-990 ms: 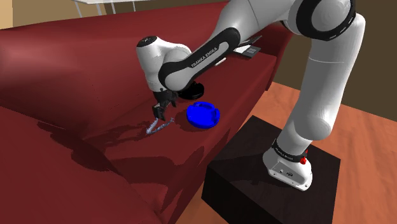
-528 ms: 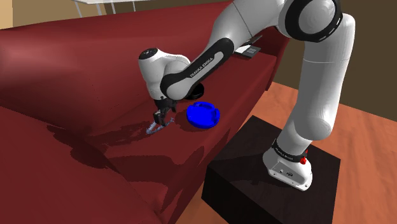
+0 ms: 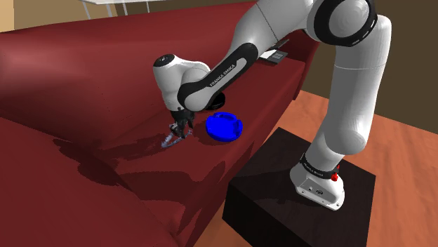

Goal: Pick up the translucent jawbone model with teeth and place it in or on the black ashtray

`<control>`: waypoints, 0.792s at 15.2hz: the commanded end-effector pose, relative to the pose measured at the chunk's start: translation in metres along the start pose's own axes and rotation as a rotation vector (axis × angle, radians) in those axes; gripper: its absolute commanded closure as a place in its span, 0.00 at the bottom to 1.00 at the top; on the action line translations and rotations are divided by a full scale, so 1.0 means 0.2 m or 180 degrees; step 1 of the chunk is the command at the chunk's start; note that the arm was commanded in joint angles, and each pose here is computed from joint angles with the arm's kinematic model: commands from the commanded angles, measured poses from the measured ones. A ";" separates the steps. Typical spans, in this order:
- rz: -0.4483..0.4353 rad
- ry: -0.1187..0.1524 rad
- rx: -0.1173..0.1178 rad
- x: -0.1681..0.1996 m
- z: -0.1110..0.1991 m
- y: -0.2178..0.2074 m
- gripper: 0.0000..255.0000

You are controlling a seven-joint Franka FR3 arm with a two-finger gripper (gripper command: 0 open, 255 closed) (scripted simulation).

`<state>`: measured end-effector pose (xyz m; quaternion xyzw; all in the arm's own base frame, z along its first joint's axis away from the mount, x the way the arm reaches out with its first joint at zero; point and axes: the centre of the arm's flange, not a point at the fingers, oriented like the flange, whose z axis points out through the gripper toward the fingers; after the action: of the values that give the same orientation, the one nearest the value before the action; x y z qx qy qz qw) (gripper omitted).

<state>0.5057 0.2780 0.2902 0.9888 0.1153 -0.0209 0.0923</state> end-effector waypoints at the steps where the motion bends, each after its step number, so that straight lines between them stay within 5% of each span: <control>1: 0.0000 0.0000 0.0000 0.00 0.00 0.00 1.00; 12: 0.0000 0.0000 0.0000 0.00 -0.08 0.01 1.00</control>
<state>0.5046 0.2779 0.3006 0.9888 0.1153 -0.0208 0.0923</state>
